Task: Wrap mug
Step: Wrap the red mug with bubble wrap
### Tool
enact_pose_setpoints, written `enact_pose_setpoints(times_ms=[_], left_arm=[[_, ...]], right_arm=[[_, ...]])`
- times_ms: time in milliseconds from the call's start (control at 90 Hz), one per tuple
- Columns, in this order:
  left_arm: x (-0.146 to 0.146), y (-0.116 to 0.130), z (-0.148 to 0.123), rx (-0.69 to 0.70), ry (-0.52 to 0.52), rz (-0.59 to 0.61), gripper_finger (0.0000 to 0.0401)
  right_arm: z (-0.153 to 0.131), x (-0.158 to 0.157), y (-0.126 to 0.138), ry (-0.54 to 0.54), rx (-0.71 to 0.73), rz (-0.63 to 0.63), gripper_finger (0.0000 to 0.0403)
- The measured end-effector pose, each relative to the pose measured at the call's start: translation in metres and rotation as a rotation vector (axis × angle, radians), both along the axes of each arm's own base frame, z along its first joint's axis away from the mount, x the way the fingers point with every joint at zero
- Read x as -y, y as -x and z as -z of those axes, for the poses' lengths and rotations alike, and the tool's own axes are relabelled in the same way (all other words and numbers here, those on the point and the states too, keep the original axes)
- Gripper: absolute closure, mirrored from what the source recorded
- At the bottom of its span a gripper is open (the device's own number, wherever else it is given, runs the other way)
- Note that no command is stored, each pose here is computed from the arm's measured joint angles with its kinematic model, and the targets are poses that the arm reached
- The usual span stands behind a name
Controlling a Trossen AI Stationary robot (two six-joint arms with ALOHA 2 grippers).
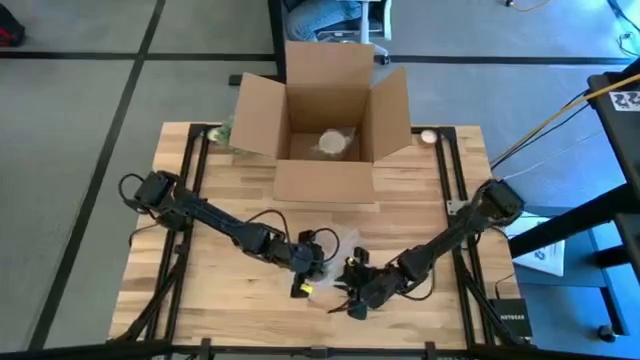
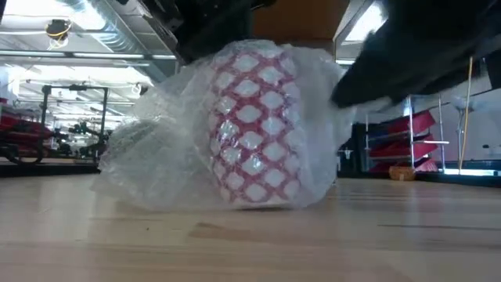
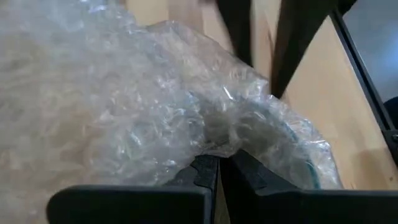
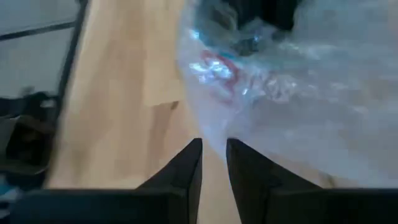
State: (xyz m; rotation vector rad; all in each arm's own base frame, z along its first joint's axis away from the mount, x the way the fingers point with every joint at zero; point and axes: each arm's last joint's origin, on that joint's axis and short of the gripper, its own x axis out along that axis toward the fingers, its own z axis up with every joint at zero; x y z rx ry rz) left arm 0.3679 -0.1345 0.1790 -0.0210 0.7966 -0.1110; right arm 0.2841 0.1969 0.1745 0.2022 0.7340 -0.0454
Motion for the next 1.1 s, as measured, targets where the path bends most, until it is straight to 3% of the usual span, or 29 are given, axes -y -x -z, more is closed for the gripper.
enact_pose_setpoints(times_ms=[256,356,500,578,800,922,1100], left_arm=[[0.005,-0.005,-0.010,0.026,-0.012,0.032,0.0401],[0.005,-0.005,-0.010,0.029,-0.011,0.032,0.0401],[0.005,-0.005,-0.010,0.034,-0.010,0.027,0.0401],[0.005,-0.006,-0.010,0.035,-0.011,0.023,0.0400],[0.004,-0.006,-0.010,0.040,-0.018,0.012,0.0400],[0.004,-0.006,-0.011,0.042,-0.018,0.012,0.0400],[0.004,-0.006,-0.011,0.043,-0.020,0.013,0.0400]], right_arm=[[-0.043,0.030,0.053,0.274,-0.006,0.272,0.0343],[-0.048,0.052,0.055,0.383,-0.003,0.387,0.0343],[-0.043,0.084,0.038,0.445,-0.095,0.451,0.0343],[-0.040,0.091,0.022,0.411,-0.090,0.388,0.0343],[-0.058,0.065,-0.006,0.154,0.123,-0.026,0.0343],[-0.057,0.049,-0.013,0.075,0.200,-0.082,0.0343],[-0.039,0.033,-0.040,0.109,0.168,-0.101,0.0343]])
